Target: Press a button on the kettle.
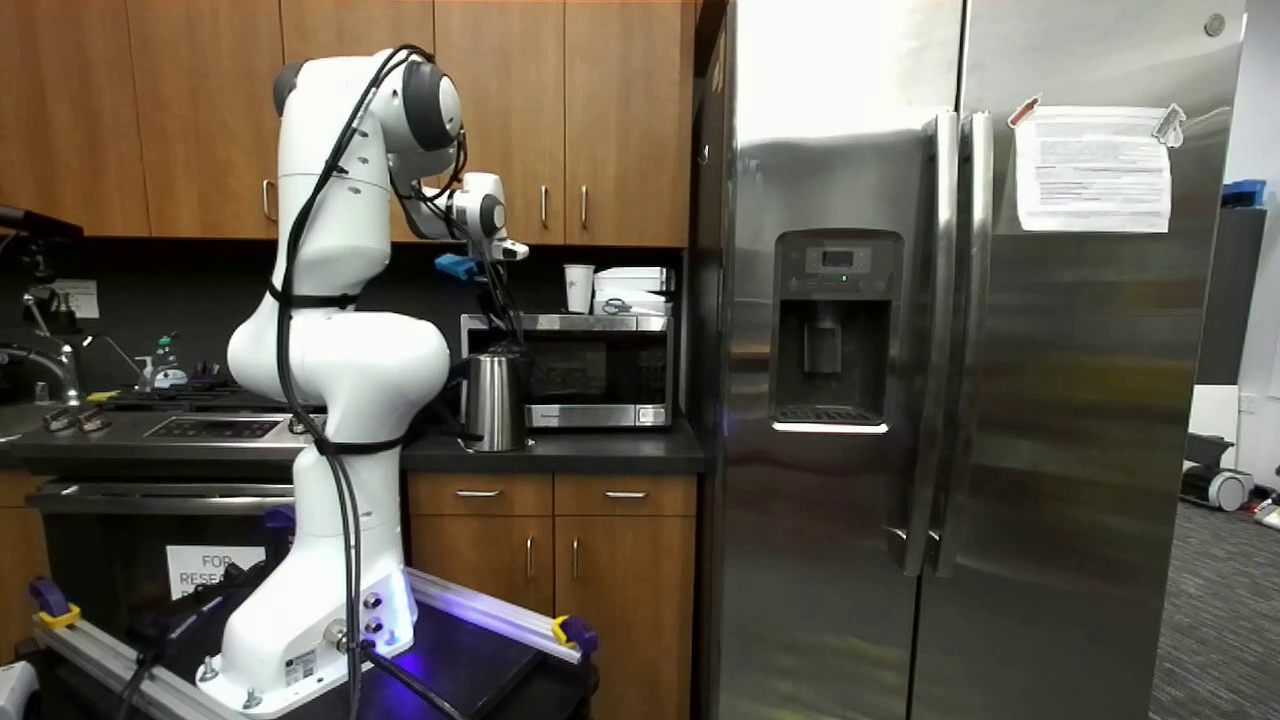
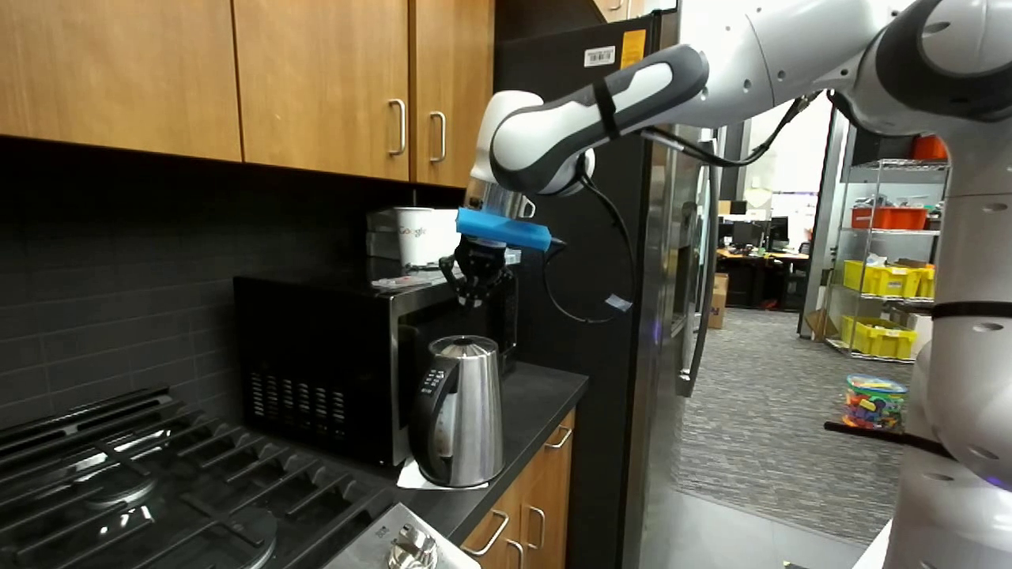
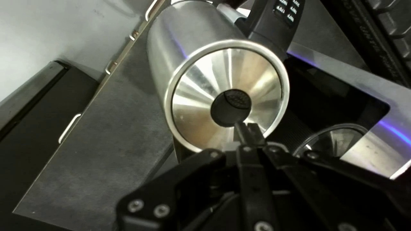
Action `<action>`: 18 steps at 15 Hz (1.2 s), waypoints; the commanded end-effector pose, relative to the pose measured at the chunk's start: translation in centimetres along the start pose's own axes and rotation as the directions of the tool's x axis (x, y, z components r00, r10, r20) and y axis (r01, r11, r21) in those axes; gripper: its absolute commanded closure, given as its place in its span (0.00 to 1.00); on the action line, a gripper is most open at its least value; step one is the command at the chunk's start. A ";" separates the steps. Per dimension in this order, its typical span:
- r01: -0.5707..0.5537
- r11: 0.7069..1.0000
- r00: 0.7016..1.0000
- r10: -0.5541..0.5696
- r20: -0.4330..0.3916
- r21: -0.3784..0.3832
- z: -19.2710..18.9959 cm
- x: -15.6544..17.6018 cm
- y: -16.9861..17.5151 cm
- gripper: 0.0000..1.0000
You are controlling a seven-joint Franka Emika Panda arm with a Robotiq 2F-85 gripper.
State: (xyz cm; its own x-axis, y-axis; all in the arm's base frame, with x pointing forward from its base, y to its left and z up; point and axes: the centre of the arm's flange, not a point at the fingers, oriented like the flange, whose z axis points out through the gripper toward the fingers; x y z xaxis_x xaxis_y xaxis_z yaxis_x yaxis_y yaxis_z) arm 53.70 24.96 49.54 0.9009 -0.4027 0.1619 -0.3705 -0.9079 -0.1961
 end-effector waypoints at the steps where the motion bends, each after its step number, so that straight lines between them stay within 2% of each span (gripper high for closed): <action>1: -0.001 1.000 0.999 0.001 0.038 0.004 -0.7 -0.6 -1.5 1.00; 11: -0.025 1.000 0.992 0.023 0.127 0.016 1.5 -3.2 -2.4 1.00; 18: -0.050 0.999 0.990 0.051 0.129 -0.005 2.1 -3.6 -1.7 1.00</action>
State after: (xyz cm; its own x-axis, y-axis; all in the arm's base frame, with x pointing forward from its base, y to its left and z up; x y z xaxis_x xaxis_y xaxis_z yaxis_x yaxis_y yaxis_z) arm 52.06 28.32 47.24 0.9117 -0.4097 0.0310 -0.3957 -0.8957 -0.2028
